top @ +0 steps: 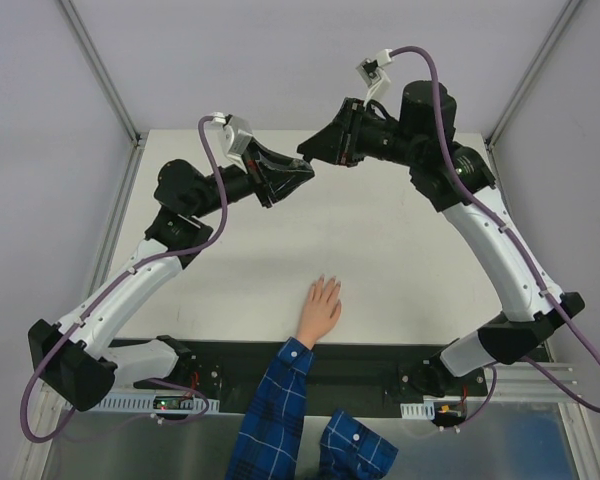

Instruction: Paint the nails

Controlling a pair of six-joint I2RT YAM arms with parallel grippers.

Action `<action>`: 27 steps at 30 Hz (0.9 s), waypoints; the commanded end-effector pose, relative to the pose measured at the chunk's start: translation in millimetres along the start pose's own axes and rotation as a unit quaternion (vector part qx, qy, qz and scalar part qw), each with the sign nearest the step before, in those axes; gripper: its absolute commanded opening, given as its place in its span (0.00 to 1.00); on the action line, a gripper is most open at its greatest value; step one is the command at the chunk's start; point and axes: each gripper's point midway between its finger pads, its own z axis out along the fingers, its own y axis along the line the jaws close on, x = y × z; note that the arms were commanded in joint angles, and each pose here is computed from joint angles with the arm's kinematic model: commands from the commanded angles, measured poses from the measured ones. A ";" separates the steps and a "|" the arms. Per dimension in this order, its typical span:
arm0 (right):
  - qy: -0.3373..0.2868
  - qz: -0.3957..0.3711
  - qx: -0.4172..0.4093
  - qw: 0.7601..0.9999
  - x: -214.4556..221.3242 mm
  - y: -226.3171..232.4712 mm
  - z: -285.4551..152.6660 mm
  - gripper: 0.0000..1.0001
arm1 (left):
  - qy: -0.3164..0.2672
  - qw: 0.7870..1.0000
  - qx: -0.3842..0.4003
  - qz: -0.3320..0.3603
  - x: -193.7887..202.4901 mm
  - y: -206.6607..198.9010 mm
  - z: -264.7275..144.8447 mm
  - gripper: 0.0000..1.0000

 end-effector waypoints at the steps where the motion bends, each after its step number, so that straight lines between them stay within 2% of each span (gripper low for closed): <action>1: -0.008 0.001 -0.003 1.000 -5.8 7.9 -3.7 0.01 | -0.050 0.998 0.013 0.039 -40.8 -19.3 -3.3 0.00; 4: 0.006 -0.023 -0.078 0.997 2.4 23.8 -0.5 0.00 | -0.058 0.997 0.039 0.029 -42.2 -31.6 -7.4 0.00; 5: -0.040 -0.070 -0.142 0.987 -16.3 50.3 -8.3 0.00 | -0.059 0.997 0.048 0.014 -39.8 -35.2 -10.0 0.00; 6: -0.027 -0.047 -0.169 0.984 -0.5 40.1 -2.1 0.00 | -0.061 0.996 0.069 0.008 -39.9 -43.2 -13.4 0.00; 7: -0.012 -0.061 -0.228 0.972 7.4 55.7 -11.7 0.01 | -0.088 0.992 0.095 -0.005 -53.0 -52.1 -18.5 0.00; 8: -0.041 -0.104 -0.282 0.953 -1.3 69.6 -18.0 0.01 | -0.088 0.990 0.109 -0.021 -48.0 -54.1 -21.5 0.00; 11: 0.008 -0.103 -0.340 0.935 8.7 76.4 -20.7 0.00 | -0.082 0.980 0.172 -0.058 -47.5 -70.1 -25.7 0.00; 13: 0.005 -0.104 -0.349 0.931 5.0 83.0 -24.7 0.00 | -0.063 0.978 0.189 -0.062 -42.0 -72.9 -24.5 0.00; 15: 0.002 -0.101 -0.341 0.935 3.4 84.9 -27.3 0.01 | -0.059 0.981 0.174 -0.061 -39.3 -67.5 -23.3 0.00; 16: -0.009 -0.116 -0.333 0.936 0.4 84.1 -26.6 0.04 | -0.070 0.984 0.161 -0.035 -44.1 -65.4 -23.1 0.00; 17: 0.006 -0.094 -0.307 0.947 4.8 76.5 -22.8 0.12 | -0.055 0.987 0.144 -0.045 -38.2 -59.1 -21.4 0.00; 19: -0.013 -0.107 -0.269 0.957 -3.4 75.9 -26.0 0.29 | -0.052 0.991 0.122 -0.019 -38.7 -52.2 -20.7 0.00; 20: 0.002 -0.098 -0.229 0.968 4.6 60.9 -20.7 0.36 | -0.042 0.993 0.111 -0.025 -34.0 -48.0 -20.1 0.00; 22: -0.015 -0.091 -0.198 0.976 -2.1 57.0 -22.5 0.43 | -0.038 0.995 0.096 -0.012 -32.5 -42.7 -19.8 0.00; 23: -0.010 -0.081 -0.174 0.981 -0.3 49.9 -22.2 0.54 | -0.040 0.995 0.087 -0.011 -32.8 -39.6 -19.2 0.00; 25: -0.010 -0.076 -0.152 0.985 0.5 46.1 -24.5 0.61 | -0.034 0.996 0.081 -0.005 -31.1 -37.3 -18.7 0.00; 26: -0.015 -0.076 -0.139 0.987 -3.1 45.1 -27.1 0.69 | -0.033 0.996 0.077 -0.005 -31.1 -35.6 -18.6 0.00; 27: -0.017 -0.080 -0.128 0.988 -3.9 42.3 -28.6 0.71 | -0.030 0.997 0.074 -0.005 -30.0 -34.0 -18.1 0.00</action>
